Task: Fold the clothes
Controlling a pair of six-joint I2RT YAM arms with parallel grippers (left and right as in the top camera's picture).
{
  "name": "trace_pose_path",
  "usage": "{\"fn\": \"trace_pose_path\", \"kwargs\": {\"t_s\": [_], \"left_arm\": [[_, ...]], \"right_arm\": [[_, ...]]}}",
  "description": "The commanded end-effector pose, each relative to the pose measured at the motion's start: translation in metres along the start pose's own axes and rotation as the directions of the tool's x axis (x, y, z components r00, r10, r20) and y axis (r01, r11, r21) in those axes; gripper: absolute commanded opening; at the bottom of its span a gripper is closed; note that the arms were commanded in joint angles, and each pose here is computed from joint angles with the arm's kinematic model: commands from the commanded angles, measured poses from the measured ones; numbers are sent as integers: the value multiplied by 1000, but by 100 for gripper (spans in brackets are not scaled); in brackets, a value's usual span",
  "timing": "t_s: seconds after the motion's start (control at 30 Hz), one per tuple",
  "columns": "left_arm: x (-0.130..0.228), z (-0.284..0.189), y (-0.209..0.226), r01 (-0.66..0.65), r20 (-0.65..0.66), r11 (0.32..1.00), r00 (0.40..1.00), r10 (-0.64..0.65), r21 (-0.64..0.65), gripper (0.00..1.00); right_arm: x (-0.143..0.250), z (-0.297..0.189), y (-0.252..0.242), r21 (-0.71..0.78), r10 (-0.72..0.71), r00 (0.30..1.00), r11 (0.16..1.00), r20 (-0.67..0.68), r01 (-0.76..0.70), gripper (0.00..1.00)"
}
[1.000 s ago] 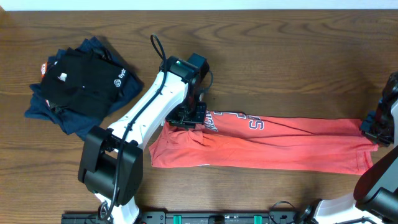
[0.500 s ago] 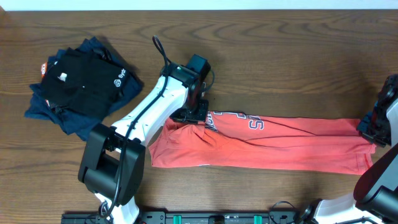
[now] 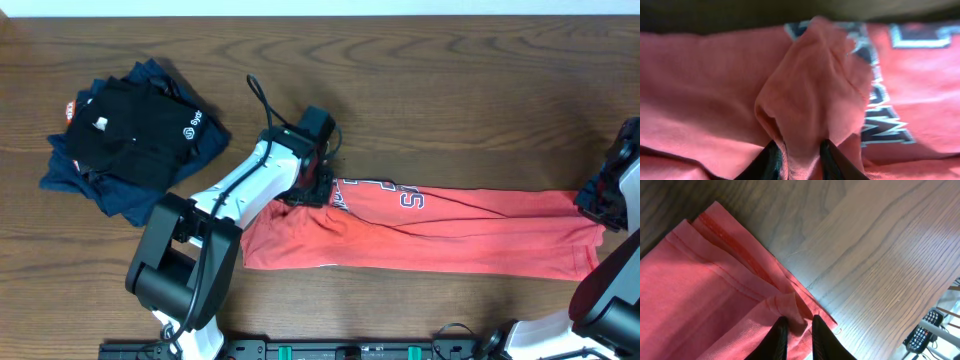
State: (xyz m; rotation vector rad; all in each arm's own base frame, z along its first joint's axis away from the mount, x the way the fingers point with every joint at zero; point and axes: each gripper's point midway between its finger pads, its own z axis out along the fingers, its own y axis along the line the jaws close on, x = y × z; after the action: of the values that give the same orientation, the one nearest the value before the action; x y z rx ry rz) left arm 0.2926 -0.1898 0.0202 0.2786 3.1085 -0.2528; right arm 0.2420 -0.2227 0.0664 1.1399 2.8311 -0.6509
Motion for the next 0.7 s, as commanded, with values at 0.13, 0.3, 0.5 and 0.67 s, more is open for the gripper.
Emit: {"fn": "trace_pose_path", "kwargs": {"t_s": [0.13, 0.3, 0.5, 0.67], "left_arm": [[-2, 2, 27, 11, 29, 991, 1000, -7, -137, 48], [-1, -1, 27, 12, 24, 990, 1000, -8, -139, 50], [-10, -34, 21, 16, 98, 993, 995, -5, -115, 51], [-14, -66, 26, 41, 175, 995, 984, -24, -90, 53]], "right_arm": [[15, 26, 2, 15, 0, 995, 1000, -98, 1, 24], [23, 38, 8, -9, -9, 988, 1000, -155, 8, 29], [25, 40, 11, -73, -36, 984, 997, -175, 23, 53], [26, 38, 1, -95, -5, 978, 995, -207, -15, 62]]}}
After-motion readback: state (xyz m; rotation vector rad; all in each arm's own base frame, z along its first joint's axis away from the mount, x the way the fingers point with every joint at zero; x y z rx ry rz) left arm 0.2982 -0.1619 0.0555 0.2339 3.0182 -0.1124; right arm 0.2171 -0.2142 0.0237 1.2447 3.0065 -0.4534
